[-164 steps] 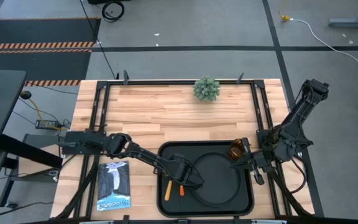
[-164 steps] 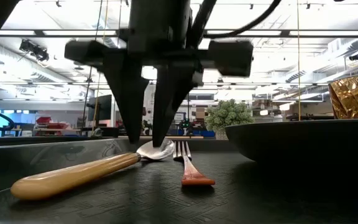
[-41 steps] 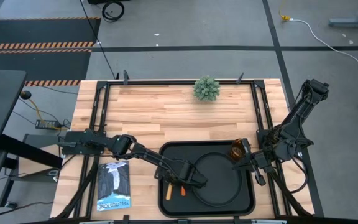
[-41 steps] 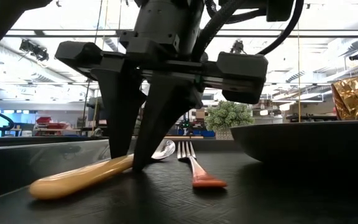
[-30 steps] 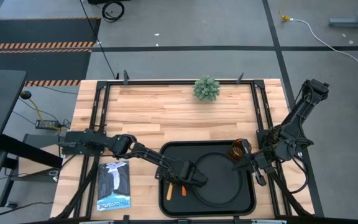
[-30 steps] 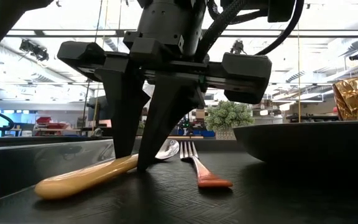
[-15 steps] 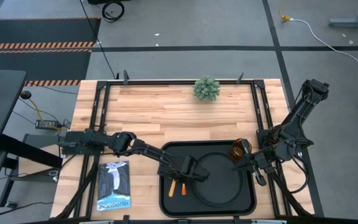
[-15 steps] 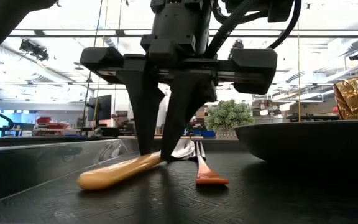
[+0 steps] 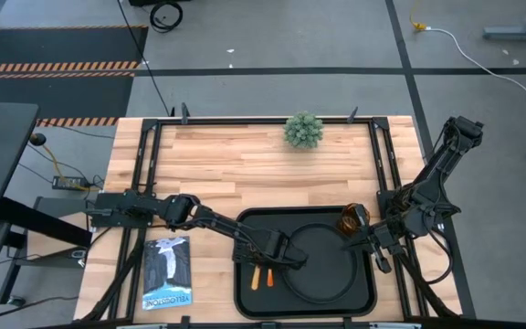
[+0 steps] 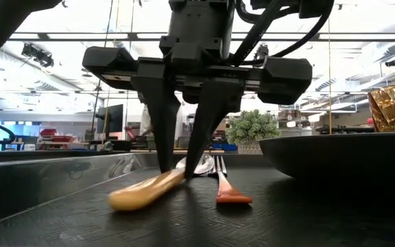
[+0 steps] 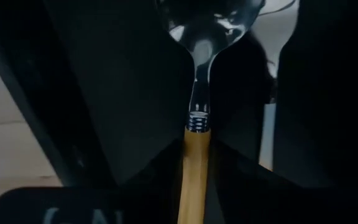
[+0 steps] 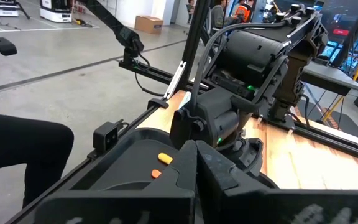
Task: Pick and place plate/cup/fork/spoon on tray
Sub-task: Put the yellow spoon to the left orange fork on the black tray
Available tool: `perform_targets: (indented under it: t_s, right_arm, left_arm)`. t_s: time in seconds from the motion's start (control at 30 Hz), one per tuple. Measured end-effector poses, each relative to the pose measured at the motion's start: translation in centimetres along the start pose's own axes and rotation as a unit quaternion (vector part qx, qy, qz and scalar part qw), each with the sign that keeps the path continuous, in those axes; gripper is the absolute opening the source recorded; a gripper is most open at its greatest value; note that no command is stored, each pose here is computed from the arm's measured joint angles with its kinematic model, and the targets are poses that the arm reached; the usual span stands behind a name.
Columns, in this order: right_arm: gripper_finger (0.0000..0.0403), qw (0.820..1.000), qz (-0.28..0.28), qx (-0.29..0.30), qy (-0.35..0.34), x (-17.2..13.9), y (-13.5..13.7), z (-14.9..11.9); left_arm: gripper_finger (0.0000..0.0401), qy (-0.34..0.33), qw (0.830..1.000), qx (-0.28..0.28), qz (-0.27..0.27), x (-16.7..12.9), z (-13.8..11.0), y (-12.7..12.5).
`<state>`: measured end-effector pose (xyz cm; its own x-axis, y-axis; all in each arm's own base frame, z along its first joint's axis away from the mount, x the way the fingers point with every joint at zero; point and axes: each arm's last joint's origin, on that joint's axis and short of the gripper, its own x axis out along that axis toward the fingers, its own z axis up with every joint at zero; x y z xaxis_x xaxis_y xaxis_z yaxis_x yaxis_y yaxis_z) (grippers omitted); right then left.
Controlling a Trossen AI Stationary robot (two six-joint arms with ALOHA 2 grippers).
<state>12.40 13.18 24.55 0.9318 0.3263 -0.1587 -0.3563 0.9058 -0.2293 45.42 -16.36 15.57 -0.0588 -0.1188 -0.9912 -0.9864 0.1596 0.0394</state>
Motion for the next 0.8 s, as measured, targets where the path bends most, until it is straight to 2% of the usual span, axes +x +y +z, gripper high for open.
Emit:
perform_targets:
  t_s: [0.27,0.47,0.63,0.8]
  right_arm:
    - [0.0007,1.0,0.0,-0.001,0.0,0.0,0.0,-0.01]
    - [0.0007,1.0,0.0,-0.003,0.0,0.0,0.0,-0.02]
    - [0.0007,1.0,0.0,-0.004,0.0,0.0,0.0,-0.02]
    - [0.0007,1.0,0.0,-0.004,0.0,0.0,0.0,0.0]
  left_arm:
    - [0.0089,-0.004,0.999,-0.032,-0.014,-0.01,-0.08,-0.23]
    - [0.0089,-0.005,0.999,-0.039,-0.014,0.03,-0.35,-0.18]
    - [0.009,-0.032,0.998,-0.043,-0.02,0.02,-0.28,-0.2]
    - [0.0103,-0.038,0.998,-0.043,-0.023,0.01,-0.23,-0.23]
